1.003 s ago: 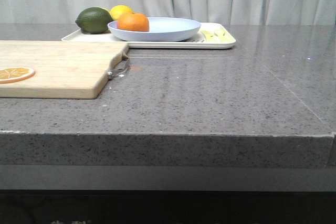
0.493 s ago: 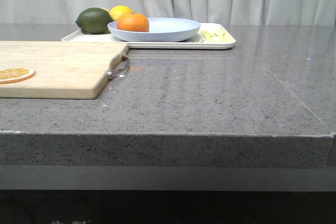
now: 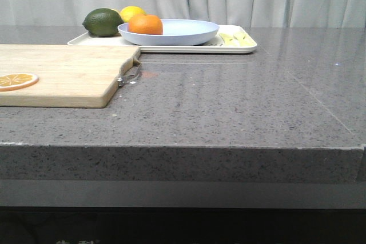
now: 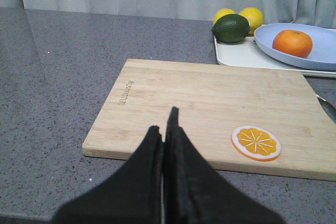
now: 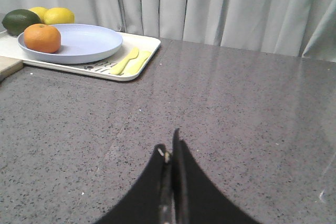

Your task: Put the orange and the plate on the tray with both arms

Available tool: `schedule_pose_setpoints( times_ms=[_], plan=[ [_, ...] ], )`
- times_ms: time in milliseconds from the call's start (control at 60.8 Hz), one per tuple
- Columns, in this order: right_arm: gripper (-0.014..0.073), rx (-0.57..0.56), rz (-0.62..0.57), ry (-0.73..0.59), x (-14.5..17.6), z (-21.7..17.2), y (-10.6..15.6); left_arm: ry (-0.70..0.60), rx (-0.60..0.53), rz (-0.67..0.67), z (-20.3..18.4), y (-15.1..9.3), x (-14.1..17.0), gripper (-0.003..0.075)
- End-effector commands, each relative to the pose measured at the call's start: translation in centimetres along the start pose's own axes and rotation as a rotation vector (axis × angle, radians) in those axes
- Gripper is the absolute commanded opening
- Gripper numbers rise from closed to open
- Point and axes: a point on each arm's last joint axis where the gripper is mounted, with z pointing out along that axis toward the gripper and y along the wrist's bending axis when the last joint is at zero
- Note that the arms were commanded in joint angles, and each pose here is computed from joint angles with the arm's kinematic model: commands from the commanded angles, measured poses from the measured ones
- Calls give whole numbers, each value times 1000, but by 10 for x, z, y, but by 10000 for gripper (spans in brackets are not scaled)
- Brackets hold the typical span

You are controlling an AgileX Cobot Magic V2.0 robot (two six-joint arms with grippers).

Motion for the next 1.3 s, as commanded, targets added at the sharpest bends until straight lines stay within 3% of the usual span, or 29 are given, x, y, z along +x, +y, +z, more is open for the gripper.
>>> schedule_pose_setpoints(
  times_ms=[0,838,1282],
  plan=[
    [-60,12,-10,-104,-16,-1,-1,-97,10,-12,-2,-1,-15,-17],
    [-60,12,-10,-104,-16,-1,-1,-99,8,-13,-2,-1,-15,-17],
    [-60,12,-10,-104,-16,-1,-1,-166,18,-26,2,1,49,-17]
  ],
)
